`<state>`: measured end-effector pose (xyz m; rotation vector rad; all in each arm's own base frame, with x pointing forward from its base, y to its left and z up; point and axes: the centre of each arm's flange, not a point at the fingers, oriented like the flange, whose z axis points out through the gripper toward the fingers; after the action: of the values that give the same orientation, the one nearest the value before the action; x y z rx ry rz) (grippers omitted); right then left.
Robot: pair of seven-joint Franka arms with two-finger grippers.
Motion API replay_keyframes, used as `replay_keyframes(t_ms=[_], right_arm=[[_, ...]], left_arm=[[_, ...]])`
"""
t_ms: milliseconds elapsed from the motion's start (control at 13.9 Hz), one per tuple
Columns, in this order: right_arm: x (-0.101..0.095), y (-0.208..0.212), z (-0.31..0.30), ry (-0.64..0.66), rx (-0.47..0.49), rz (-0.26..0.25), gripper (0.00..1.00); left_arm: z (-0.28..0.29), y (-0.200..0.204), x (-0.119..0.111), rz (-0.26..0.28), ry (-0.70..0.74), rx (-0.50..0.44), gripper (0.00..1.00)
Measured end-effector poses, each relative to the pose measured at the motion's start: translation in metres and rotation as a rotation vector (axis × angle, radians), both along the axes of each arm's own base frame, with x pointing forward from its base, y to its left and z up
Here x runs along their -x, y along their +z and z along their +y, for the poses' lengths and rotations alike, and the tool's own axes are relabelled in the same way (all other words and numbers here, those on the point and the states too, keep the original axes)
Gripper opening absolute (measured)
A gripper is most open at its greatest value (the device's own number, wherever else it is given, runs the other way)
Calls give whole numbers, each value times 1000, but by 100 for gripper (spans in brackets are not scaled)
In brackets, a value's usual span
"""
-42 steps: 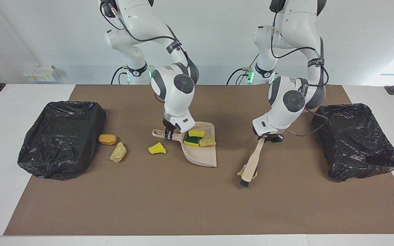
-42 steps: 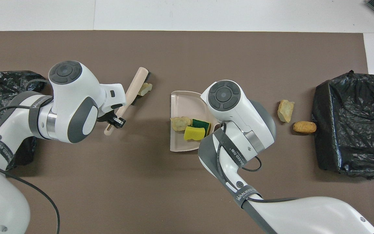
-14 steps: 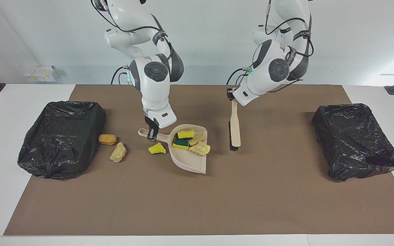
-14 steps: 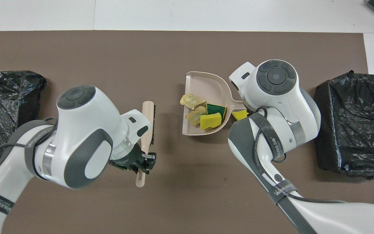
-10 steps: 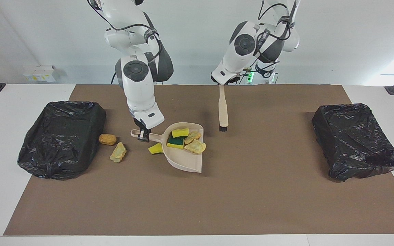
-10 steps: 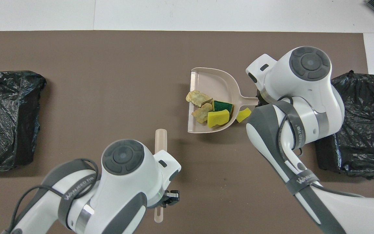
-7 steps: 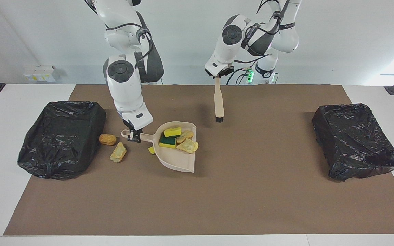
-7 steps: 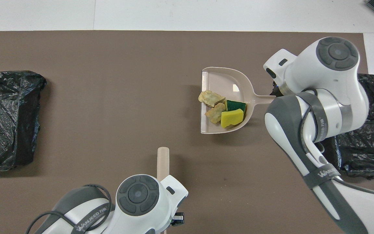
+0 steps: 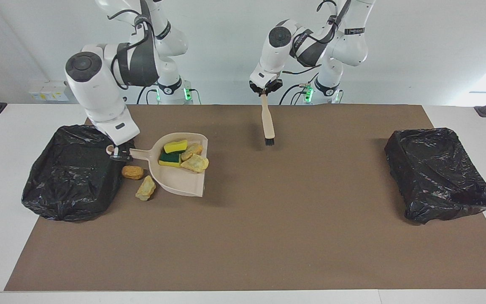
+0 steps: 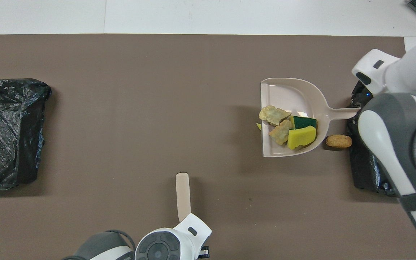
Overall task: Sweep and dump trash in bin
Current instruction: 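Tip the dustpan over the black bag with the right gripper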
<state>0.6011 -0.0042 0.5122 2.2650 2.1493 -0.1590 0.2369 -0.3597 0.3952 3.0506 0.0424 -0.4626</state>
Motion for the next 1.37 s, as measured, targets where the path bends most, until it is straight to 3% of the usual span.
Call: replay_keyframes(t_ms=[360,648,792,1224,1368], right_arm=[[25,33,-126,22,11,1,33],[60,39,-239,19,74,19,33],[67,46,-266,26,169,19,33],[63,54,-273,46,536,20,33],[70,44,-265,31,626,0,33]], left_arm=[[-14,-35,13,-6,-1,12,27],[-18,-42,13,22,25,34,27],[-19,-45,13,38,12,51,27],[-19,-52,11,46,-7,52,31],[-18,-52,11,47,-7,53,50]])
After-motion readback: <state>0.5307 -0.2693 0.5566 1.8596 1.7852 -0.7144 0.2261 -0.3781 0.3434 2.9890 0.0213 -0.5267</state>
